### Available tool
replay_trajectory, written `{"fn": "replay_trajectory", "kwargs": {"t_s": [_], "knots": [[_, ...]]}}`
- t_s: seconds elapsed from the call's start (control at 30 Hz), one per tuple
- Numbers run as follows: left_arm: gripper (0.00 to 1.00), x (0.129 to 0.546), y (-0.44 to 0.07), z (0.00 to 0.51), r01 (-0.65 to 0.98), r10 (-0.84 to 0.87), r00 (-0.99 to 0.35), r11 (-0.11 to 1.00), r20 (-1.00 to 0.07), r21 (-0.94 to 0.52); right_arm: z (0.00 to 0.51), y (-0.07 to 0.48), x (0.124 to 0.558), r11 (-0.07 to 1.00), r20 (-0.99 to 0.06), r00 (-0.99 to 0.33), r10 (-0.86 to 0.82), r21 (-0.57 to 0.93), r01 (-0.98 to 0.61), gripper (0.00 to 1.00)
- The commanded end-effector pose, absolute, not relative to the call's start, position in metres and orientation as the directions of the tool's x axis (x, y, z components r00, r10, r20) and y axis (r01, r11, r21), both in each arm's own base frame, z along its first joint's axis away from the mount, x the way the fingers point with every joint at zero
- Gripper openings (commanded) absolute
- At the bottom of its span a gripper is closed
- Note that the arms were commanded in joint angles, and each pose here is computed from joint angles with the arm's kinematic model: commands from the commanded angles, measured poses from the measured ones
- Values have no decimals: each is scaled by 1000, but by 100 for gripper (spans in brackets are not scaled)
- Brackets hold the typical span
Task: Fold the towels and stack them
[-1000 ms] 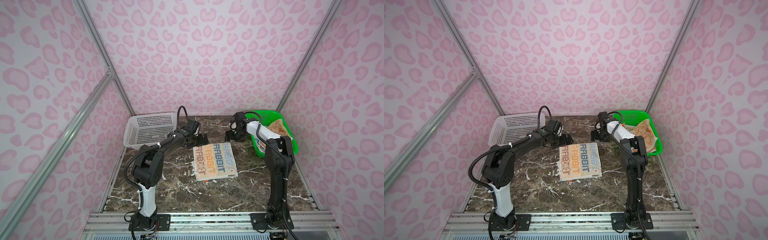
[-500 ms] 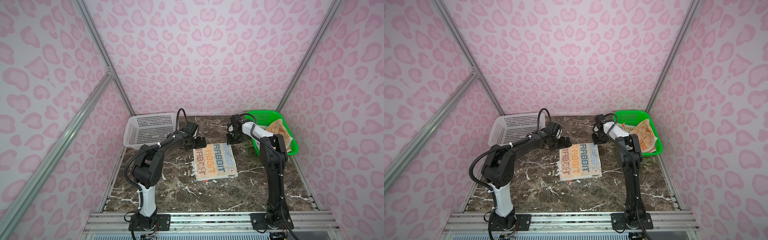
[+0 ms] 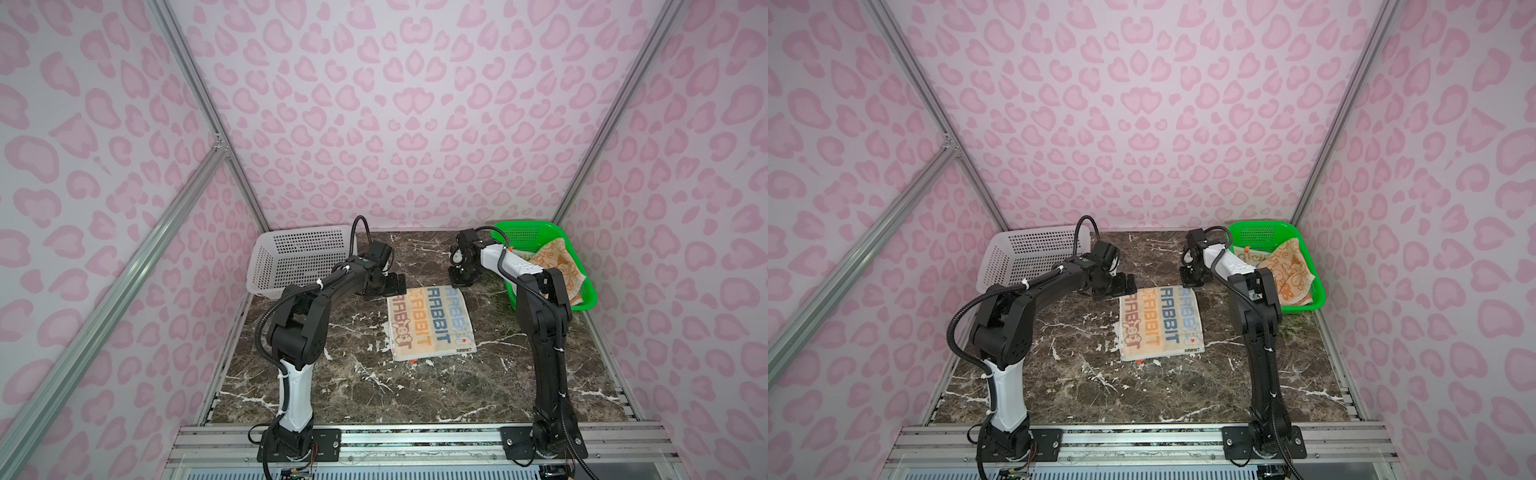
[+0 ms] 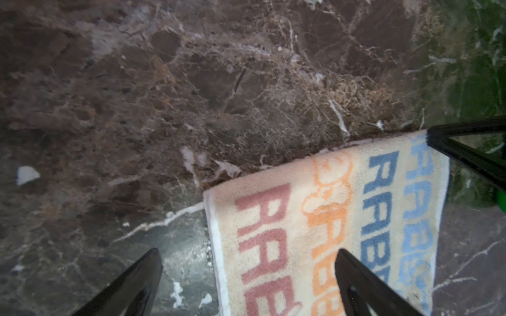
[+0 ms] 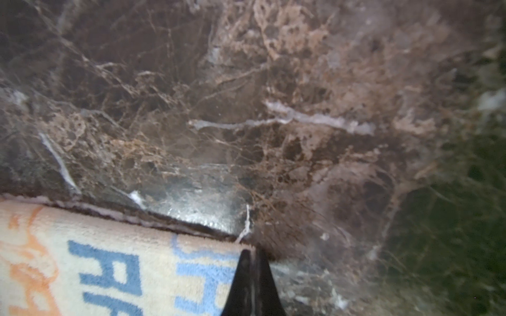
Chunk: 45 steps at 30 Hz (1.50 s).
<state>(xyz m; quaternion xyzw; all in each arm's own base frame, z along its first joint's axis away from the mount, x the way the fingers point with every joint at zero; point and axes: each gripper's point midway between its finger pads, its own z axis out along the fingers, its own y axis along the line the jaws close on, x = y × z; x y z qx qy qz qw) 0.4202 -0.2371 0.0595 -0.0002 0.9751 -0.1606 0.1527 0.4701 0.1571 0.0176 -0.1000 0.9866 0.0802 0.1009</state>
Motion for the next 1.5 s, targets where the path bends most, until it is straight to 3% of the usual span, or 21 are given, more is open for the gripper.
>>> {"fn": "replay_trajectory", "kwargs": {"t_s": [0.0,0.4,0.93,1.47], "knots": [[94,422,-231,50,72,-5,-959,963,-284,-260,0,153,452,969,-134,-973,-188,134,-206,0],[54,440,-221,30,115,68,-956,982,-284,-152,0,155,449,967,-131,-972,-196,138,-214,0],[46,442,-225,17,126,84,-960,981,-266,-146,0,158,446,964,-133,-972,-194,160,-214,0],[8,424,-219,-2,149,129,-970,985,-207,-87,11,158,447,965,-150,-973,-178,165,-203,0]]}}
